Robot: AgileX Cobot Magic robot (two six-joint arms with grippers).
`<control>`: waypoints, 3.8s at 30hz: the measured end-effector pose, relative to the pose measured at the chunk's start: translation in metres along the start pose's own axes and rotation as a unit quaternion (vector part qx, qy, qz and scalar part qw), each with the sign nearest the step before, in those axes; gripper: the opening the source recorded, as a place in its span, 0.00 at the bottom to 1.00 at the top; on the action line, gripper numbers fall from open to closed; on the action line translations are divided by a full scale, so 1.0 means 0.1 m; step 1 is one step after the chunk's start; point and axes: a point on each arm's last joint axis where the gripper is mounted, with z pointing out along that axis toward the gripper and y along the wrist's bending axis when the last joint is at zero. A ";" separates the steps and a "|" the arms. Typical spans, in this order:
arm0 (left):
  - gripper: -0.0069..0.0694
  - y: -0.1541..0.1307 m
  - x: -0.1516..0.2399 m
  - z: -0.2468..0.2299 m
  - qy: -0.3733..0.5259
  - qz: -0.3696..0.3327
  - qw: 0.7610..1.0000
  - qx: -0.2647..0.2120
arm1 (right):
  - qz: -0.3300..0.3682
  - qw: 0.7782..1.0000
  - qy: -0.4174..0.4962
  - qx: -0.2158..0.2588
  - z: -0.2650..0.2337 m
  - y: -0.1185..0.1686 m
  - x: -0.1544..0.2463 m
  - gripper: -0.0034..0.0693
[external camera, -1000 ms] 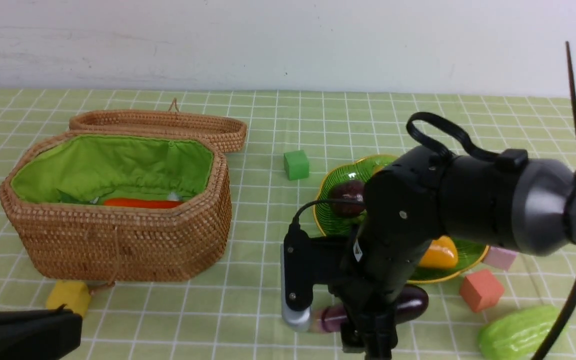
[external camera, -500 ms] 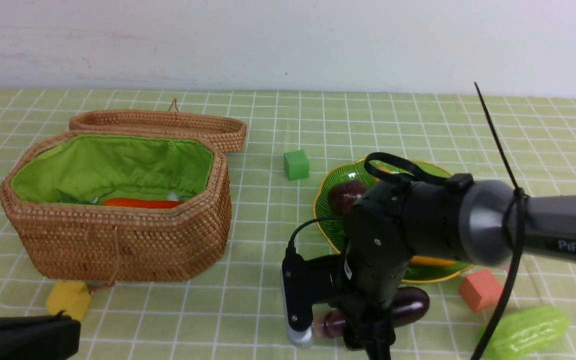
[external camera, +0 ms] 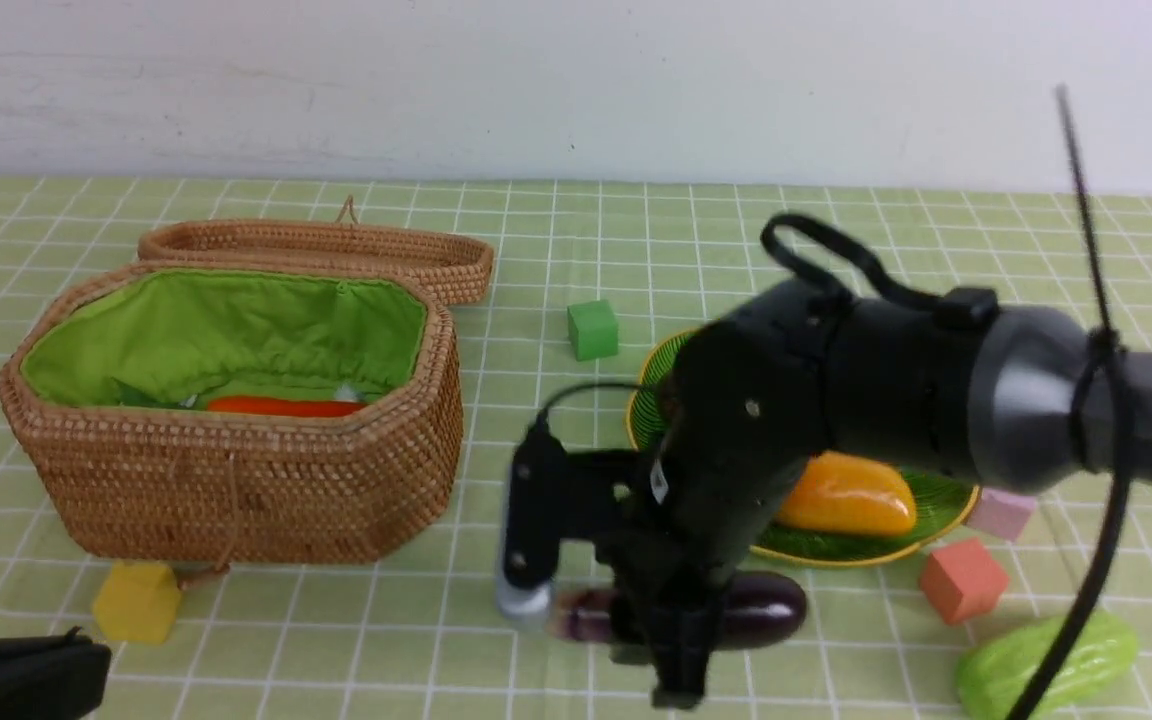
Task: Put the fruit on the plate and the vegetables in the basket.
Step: Grab an eggplant with your right arm and place it in the basket on the left, then take a chayote with your right arm and place it on the basket on the left.
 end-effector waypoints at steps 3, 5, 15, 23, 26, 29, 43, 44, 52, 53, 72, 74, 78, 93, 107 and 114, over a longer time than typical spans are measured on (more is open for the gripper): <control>0.07 0.07 -0.01 0.00 -0.007 0.000 0.999 -0.036 | 0.017 0.991 -0.120 0.049 -0.48 -0.12 -0.44 0.51; 0.07 0.10 -0.02 -0.01 -0.011 -0.002 0.998 -0.054 | 0.026 0.984 -0.165 0.068 -0.63 -0.18 -0.58 0.51; 0.07 0.29 -0.08 -0.05 -0.048 -0.027 0.985 -0.163 | 0.059 0.910 -0.388 0.137 -0.65 -0.69 -1.33 0.51; 0.07 0.29 -0.08 -0.05 -0.051 -0.030 0.985 -0.161 | 0.059 0.903 -0.389 0.173 0.06 -0.88 -1.36 0.51; 0.07 0.29 -0.09 -0.05 -0.053 -0.030 0.985 -0.158 | 0.054 0.903 -0.388 0.178 0.08 -0.89 -1.36 0.63; 0.07 0.28 -0.09 -0.05 -0.055 -0.030 0.986 -0.155 | 0.054 0.901 -0.391 0.180 0.06 -0.90 -1.36 0.87; 0.07 0.15 -0.12 -0.02 -0.069 -0.043 0.994 -0.079 | 0.174 0.970 -0.167 0.034 -1.08 -0.43 -0.93 0.41; 0.07 0.12 -0.12 -0.02 -0.069 -0.040 0.995 -0.062 | 0.191 0.973 -0.119 0.051 -1.17 -0.42 -0.82 0.31; 0.07 -0.01 -0.10 -0.01 -0.055 0.006 0.998 0.007 | 0.274 0.950 -0.028 0.146 -1.51 -0.30 -0.35 0.02; 0.07 -0.03 -0.09 -0.01 -0.051 0.013 0.999 0.013 | 0.283 0.947 -0.020 0.148 -1.54 -0.23 -0.26 0.02; 0.07 -0.11 -0.05 -0.01 -0.033 0.058 0.996 0.059 | 0.734 0.660 0.079 0.138 -0.94 -0.08 1.97 0.26; 0.07 -0.11 -0.05 -0.01 -0.033 0.058 0.996 0.059 | 0.752 0.643 0.050 0.139 -0.89 -0.11 2.04 0.42; 0.08 -0.11 -0.05 -0.01 -0.033 0.058 0.996 0.059 | 0.774 0.615 0.025 0.152 -0.87 -0.15 2.15 0.67; 0.09 -0.11 -0.05 -0.01 -0.032 0.057 0.996 0.059 | 0.855 0.490 0.111 0.131 -0.11 -0.35 2.61 0.86; 0.09 -0.11 -0.05 -0.01 -0.031 0.057 0.996 0.059 | 0.787 0.590 0.154 0.094 -0.07 -0.34 2.61 0.67; 0.09 -0.08 -0.07 -0.01 -0.040 0.076 0.995 0.043 | 0.747 0.651 0.106 0.076 -0.84 -0.27 2.05 0.67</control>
